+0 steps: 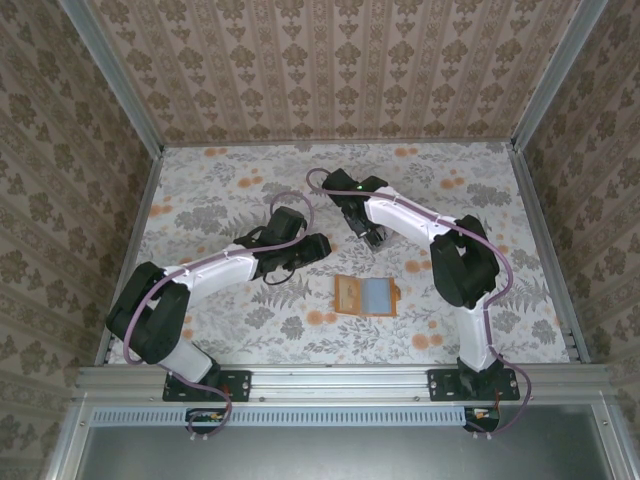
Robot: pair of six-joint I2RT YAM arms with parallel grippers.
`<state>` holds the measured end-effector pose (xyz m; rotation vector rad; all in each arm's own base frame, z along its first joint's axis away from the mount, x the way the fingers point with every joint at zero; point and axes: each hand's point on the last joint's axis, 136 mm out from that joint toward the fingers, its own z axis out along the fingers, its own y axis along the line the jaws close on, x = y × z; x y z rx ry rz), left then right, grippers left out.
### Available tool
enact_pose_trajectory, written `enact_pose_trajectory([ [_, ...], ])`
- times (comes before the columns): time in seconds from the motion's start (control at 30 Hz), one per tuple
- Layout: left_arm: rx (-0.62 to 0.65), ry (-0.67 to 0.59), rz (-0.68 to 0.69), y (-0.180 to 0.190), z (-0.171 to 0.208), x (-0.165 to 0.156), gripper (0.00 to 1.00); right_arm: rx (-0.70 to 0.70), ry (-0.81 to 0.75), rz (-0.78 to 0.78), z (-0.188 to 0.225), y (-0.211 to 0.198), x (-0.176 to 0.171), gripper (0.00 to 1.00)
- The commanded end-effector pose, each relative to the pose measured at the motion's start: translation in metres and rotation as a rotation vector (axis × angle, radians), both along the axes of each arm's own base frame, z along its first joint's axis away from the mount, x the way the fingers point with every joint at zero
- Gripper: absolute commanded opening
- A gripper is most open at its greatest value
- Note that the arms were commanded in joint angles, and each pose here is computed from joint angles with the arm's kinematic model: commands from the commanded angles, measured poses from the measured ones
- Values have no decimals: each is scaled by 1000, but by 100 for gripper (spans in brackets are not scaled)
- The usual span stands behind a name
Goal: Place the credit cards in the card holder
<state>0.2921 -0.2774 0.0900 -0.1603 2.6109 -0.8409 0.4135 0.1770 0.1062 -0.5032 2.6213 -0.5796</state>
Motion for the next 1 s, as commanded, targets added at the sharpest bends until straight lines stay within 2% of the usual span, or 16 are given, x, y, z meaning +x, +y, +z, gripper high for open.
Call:
enact_pose_trajectory([
  [0.0, -5, 14, 5, 0, -4, 1, 66, 52, -1, -10, 25, -1, -9, 6],
  [0.57, -14, -3, 0, -3, 8, 5, 66, 213, -29, -99, 63, -3, -25, 1],
  [0.8, -13, -13, 13, -1, 13, 6, 66, 388, -85, -296, 82, -6, -40, 0],
  [0.97, -19, -17, 18, -1, 18, 7, 66, 565, -121, -423, 85, 0, -51, 0],
])
